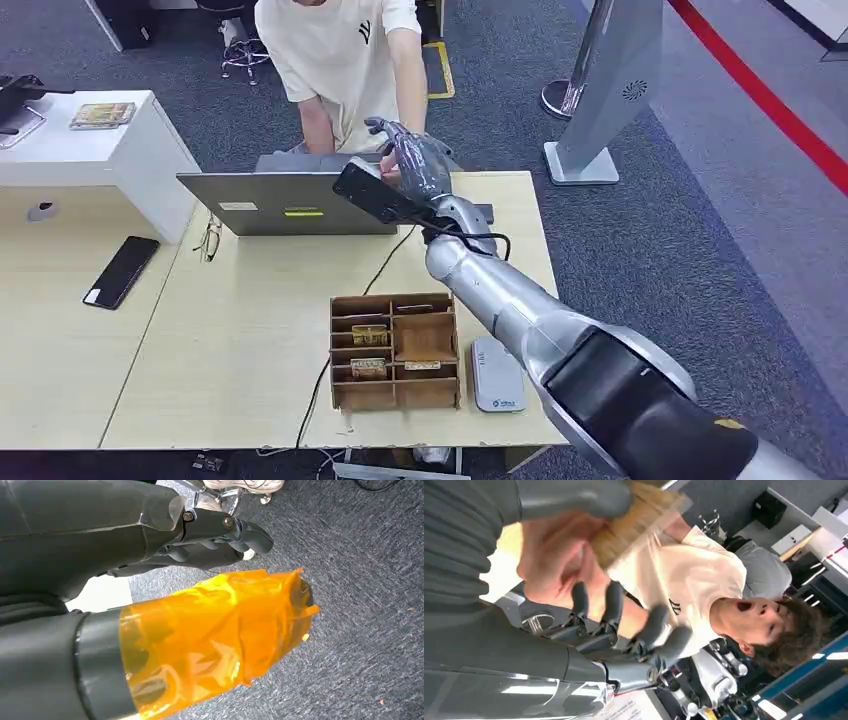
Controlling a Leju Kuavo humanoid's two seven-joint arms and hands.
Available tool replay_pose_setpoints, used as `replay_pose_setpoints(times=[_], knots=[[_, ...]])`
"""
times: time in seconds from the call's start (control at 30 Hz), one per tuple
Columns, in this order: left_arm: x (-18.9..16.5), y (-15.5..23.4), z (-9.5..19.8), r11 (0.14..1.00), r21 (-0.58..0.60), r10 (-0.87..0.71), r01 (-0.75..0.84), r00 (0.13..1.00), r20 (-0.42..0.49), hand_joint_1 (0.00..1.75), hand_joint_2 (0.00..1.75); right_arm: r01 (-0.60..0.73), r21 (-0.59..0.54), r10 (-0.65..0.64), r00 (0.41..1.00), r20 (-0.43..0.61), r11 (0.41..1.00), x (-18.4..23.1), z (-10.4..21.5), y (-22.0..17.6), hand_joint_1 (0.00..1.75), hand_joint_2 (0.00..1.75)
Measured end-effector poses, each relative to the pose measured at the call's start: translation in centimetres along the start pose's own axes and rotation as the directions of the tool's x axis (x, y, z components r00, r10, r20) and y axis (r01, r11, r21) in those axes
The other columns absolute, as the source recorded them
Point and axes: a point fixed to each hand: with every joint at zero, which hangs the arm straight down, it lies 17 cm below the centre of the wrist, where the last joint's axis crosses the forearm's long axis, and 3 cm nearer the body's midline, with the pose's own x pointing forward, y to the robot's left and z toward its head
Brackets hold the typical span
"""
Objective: Pass the card to the sensor for recognition and then transmit it.
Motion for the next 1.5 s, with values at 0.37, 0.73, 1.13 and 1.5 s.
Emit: replay_pose_setpoints(times=[0.37,0.73,1.13,1.5], knots=[[0.0,-0.1,0.0,1.0,0.003,0.012,-0.012,1.0,0.003,0.0,0.0,0.03,-0.016,-0.028,0.994,0.107,0.999,1.7,1.8,1.3,0.0,1.75],[-0.4,-0.7,0.1,0.999,0.0,0.043,-0.043,0.999,0.006,0.0,0.0,0.212,0.046,-0.217,0.961,0.172,0.976,4.0,4.5,3.5,0.0,1.75],[-1.9,-2.3,0.3,0.994,-0.013,0.106,-0.106,0.994,-0.007,0.0,0.0,0.436,0.088,-0.443,0.89,0.109,0.896,1.4,12.0,3.5,0.0,1.75],[-2.5,-2.7,0.3,0.992,-0.018,0.122,-0.122,0.992,-0.021,0.0,0.0,0.387,0.113,-0.394,0.918,0.04,0.915,-2.2,15.4,3.5,0.0,1.75]])
